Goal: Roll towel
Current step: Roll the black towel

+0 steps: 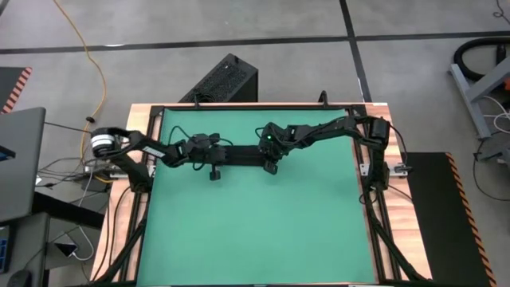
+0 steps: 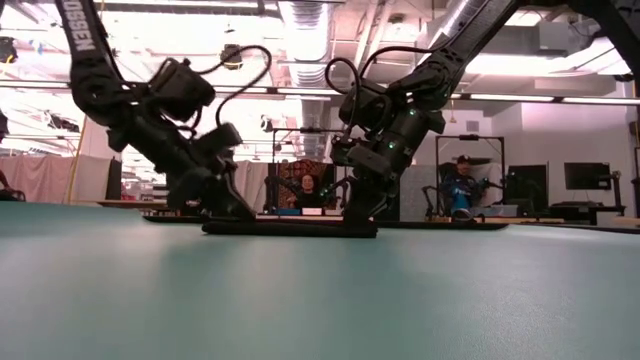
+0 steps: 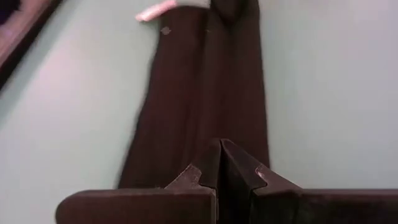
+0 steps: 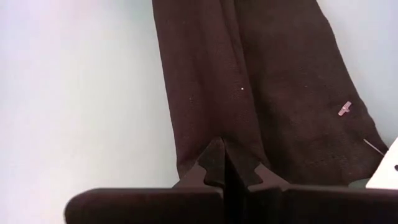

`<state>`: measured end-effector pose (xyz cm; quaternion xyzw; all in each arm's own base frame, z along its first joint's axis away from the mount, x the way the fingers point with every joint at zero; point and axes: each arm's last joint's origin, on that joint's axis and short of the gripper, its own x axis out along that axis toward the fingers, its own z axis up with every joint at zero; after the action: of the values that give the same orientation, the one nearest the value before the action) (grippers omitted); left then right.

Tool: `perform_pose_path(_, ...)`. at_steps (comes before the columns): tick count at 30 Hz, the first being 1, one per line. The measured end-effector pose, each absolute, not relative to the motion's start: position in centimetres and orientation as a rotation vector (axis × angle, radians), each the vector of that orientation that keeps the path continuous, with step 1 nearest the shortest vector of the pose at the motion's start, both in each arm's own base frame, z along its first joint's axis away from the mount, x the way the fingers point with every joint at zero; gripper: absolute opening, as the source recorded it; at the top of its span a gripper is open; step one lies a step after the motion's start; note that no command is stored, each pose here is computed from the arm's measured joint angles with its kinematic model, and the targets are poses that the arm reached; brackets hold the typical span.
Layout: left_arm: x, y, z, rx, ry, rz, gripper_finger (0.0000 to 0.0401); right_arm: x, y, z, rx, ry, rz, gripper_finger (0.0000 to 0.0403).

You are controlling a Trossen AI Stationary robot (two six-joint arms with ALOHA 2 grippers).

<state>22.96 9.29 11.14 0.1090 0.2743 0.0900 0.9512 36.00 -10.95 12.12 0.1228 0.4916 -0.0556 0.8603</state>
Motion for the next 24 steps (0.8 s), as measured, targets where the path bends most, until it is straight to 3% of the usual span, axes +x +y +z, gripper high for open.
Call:
perform_pose_path(14, 22.8, 10.7, 8.9, 0.146, 0.689, 0.275, 0.0, 36.0, -10.9, 12.5, 0.25, 1.018, -0.116, 0.0014)
perform_pose_path(24, 22.6, 10.7, 8.6, 0.124, 0.72, 0.254, 0.0, 35.3, -9.5, 19.2, 0.014, 0.846, -0.075, 0.0024)
